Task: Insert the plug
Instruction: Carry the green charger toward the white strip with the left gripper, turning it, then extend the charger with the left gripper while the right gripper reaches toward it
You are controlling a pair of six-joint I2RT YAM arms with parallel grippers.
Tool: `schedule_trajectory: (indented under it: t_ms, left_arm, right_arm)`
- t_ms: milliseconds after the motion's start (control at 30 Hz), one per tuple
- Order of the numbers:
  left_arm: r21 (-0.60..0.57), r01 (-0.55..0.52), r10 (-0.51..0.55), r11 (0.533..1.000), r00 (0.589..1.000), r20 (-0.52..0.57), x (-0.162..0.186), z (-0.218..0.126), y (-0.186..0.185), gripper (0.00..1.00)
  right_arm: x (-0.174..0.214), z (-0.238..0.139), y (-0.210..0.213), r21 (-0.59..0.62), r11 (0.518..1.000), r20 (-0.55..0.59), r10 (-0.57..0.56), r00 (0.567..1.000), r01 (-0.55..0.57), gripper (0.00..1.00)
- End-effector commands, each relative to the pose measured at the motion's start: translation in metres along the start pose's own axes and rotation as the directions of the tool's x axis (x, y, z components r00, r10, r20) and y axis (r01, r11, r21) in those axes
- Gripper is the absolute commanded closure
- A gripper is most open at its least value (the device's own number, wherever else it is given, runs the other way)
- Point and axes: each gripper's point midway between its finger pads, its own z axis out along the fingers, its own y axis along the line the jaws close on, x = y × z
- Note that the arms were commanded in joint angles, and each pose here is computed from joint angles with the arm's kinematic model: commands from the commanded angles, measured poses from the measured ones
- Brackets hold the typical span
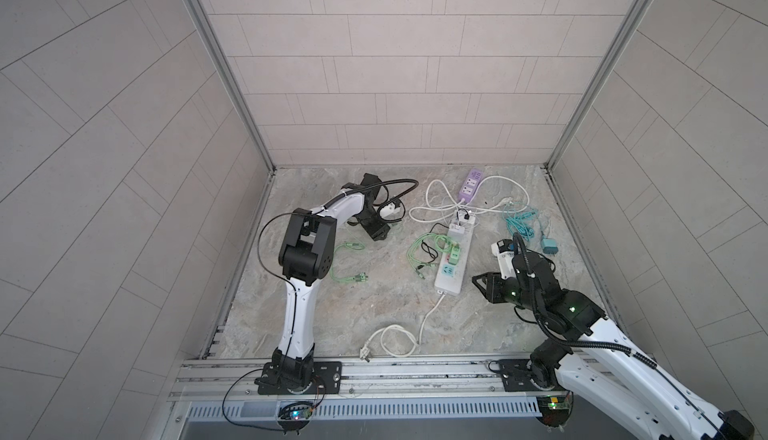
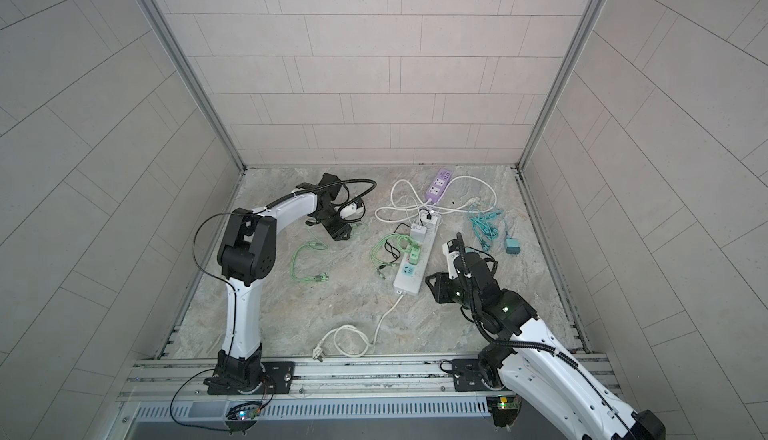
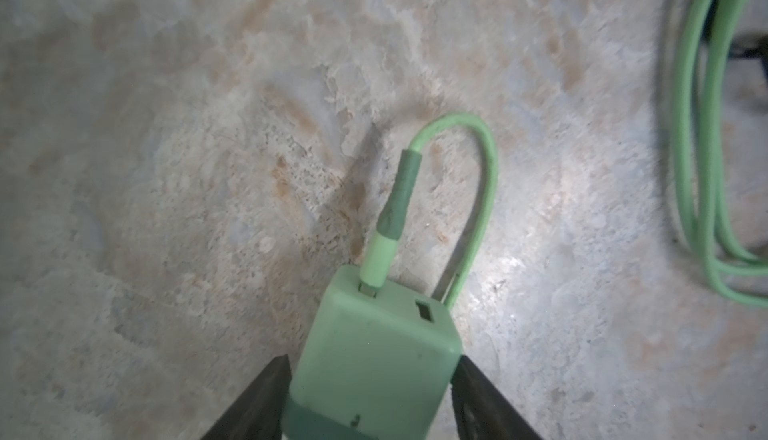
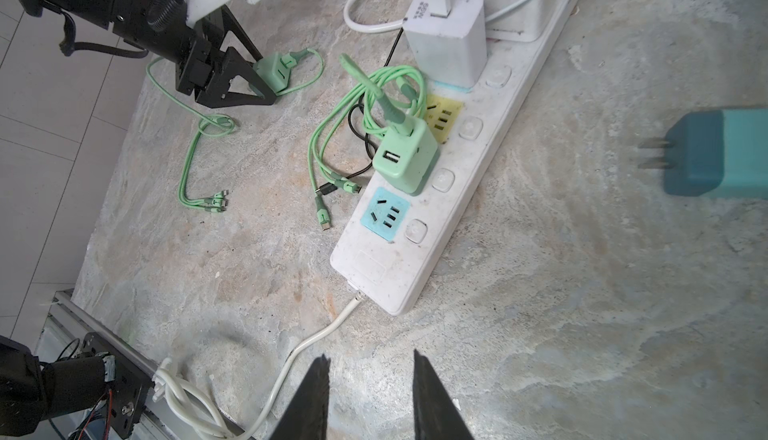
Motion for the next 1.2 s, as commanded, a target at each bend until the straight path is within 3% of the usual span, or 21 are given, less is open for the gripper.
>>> schedule_trajectory:
  t_ms: [0,67,267,433,533,733,967,1067,1167]
  left_arm:
    - [0.023,0.008,-0.007,1.000,1.000,-0.028,0.003,-0.001,-0.003,0.41]
    - [0.023,0.014,-0.013,1.000,1.000,-0.024,0.003,-0.002,-0.002,0.43]
    - [-0.003,0.052,-0.052,0.999,0.998,0.046,-0.010,-0.019,0.002,0.62]
    - [-0.037,0.120,-0.112,0.992,0.979,0.171,-0.025,-0.045,0.001,0.69]
    - [-0.026,0.173,-0.159,0.985,0.947,0.280,-0.033,-0.064,-0.009,0.70]
    - [-0.013,0.204,-0.166,0.979,0.830,0.533,-0.037,-0.106,-0.052,0.70]
    - [-0.001,0.164,-0.105,0.986,0.636,0.764,-0.037,-0.135,-0.123,0.69]
    - [0.032,0.163,-0.123,0.986,0.591,0.797,-0.032,-0.137,-0.146,0.69]
    - [0.015,0.154,-0.103,0.988,0.579,0.809,-0.028,-0.135,-0.166,0.69]
  right_arm:
    - [0.002,-0.001,-0.001,0.008,1.000,-0.011,-0.016,1.000,0.016,0.67]
    - [0.002,-0.001,0.000,0.006,1.000,-0.013,-0.018,1.000,0.018,0.67]
    - [0.006,0.001,0.001,-0.002,1.000,-0.032,-0.018,0.999,0.018,0.67]
    - [0.010,0.002,0.003,-0.023,1.000,-0.046,-0.016,0.999,0.015,0.67]
    - [0.009,0.002,0.008,-0.045,0.999,-0.041,-0.011,0.999,0.009,0.67]
    - [-0.007,0.006,0.037,-0.186,0.982,0.005,0.038,0.999,-0.036,0.67]
    - [-0.028,0.014,0.082,-0.322,0.947,0.007,0.030,1.000,-0.026,0.65]
    - [-0.038,0.016,0.106,-0.366,0.931,0.011,0.005,1.000,-0.001,0.63]
    - [-0.041,0.021,0.124,-0.384,0.923,0.006,-0.031,1.000,0.031,0.61]
